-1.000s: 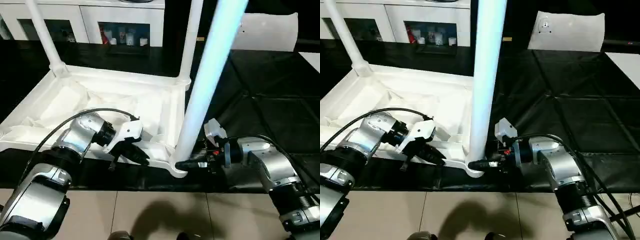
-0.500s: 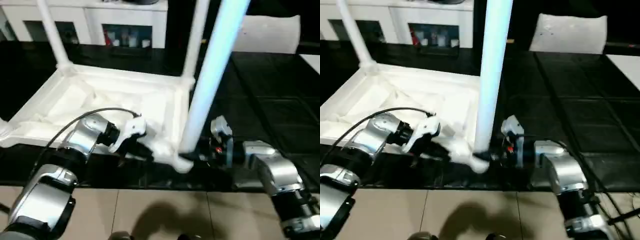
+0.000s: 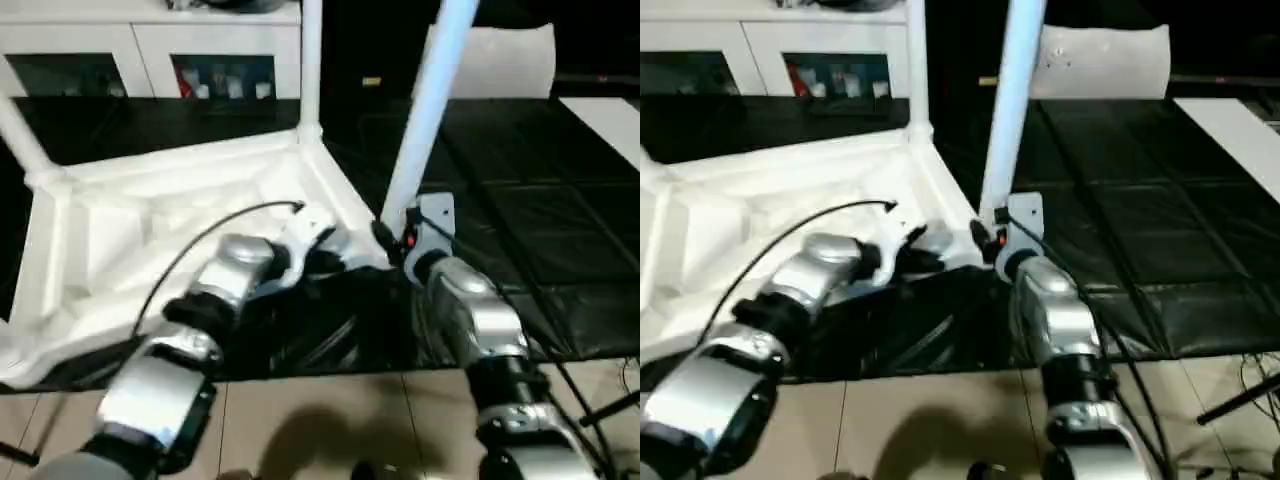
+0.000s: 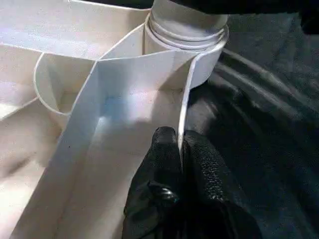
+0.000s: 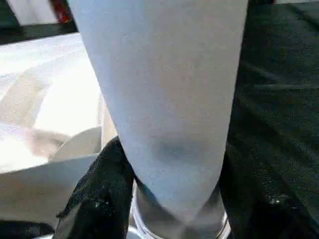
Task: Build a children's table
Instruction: Rotate leg to tighten
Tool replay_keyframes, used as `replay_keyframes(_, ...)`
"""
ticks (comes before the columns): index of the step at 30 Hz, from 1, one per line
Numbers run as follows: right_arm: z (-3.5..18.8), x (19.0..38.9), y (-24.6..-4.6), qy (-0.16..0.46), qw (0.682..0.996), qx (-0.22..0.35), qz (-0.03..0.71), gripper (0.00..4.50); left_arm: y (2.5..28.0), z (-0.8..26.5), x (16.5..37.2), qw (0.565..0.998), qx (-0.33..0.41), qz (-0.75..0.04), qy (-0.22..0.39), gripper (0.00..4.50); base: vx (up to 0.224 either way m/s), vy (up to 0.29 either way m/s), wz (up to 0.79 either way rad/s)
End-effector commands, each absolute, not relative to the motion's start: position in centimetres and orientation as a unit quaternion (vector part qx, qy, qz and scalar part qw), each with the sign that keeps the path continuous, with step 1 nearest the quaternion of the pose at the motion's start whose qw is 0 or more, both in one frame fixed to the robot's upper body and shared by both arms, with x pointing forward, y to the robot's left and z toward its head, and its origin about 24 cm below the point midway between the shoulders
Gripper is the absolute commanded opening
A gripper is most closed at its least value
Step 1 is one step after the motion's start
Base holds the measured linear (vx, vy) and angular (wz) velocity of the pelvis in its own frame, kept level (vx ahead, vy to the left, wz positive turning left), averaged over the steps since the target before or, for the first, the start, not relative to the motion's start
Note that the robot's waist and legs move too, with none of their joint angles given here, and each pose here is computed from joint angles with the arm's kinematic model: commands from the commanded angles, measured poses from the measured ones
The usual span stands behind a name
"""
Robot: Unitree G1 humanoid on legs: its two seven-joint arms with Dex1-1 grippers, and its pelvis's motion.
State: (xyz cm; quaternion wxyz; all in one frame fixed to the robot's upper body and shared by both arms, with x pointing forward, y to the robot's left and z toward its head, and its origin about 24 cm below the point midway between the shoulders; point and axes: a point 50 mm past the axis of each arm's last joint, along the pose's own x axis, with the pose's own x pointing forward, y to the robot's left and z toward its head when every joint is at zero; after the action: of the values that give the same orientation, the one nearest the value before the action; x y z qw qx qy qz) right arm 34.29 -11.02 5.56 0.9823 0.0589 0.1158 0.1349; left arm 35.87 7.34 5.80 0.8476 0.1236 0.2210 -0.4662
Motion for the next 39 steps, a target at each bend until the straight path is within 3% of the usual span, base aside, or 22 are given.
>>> replay_keyframes(1, 4.8, 32.1, -3.0, 0.141, 0.941, 0.106, 0.289, 2.59, 4.3, 9.0, 36.9, 0.883, 0.105, -0.436, 0.139, 0.00, 0.000, 0.000, 0.00)
replay_keyframes(6, 4.3, 31.9, -5.2, 0.134, 0.943, 0.109, 0.286, 3.04, 5.5, 8.5, 36.5, 0.867, 0.113, -0.461, 0.151, 0.00, 0.000, 0.000, 0.00)
replay_keyframes(10, 4.3, 31.3, -8.3, 0.109, 0.935, 0.077, 0.329, 3.41, 7.1, 8.1, 35.9, 0.837, 0.131, -0.509, 0.151, 0.00, 0.000, 0.000, 0.00)
replay_keyframes(11, 4.3, 31.3, -8.3, 0.109, 0.935, 0.077, 0.329, 3.50, 7.1, 8.1, 35.9, 0.837, 0.131, -0.509, 0.151, 0.00, 0.000, 0.000, 0.00)
replay_keyframes(15, 4.7, 30.7, -12.1, 0.104, 0.909, 0.012, 0.404, 3.83, 9.1, 7.6, 35.4, 0.801, 0.155, -0.555, 0.164, 0.00, 0.000, 0.000, 0.00)
replay_keyframes(22, 6.1, 30.2, -14.8, 0.107, 0.868, -0.023, 0.485, 4.47, 11.0, 7.6, 34.8, 0.748, 0.191, -0.611, 0.178, 0.00, 0.000, 0.000, 0.00)
replay_keyframes(25, 6.8, 28.9, -16.0, 0.128, 0.822, -0.047, 0.552, 4.47, 12.2, 7.6, 34.6, 0.717, 0.217, -0.633, 0.194, 0.00, 0.000, 0.000, 0.00)
replay_keyframes(29, 7.2, 27.9, -17.3, 0.157, 0.788, -0.065, 0.592, 4.47, 13.2, 7.5, 34.3, 0.690, 0.243, -0.648, 0.209, 0.00, 0.000, 0.000, 0.00)
replay_keyframes(39, 8.5, 28.2, -19.1, 0.159, 0.791, -0.084, 0.585, 4.47, 13.9, 7.7, 33.3, 0.628, 0.241, -0.709, 0.213, 0.00, 0.000, 0.000, 0.00)
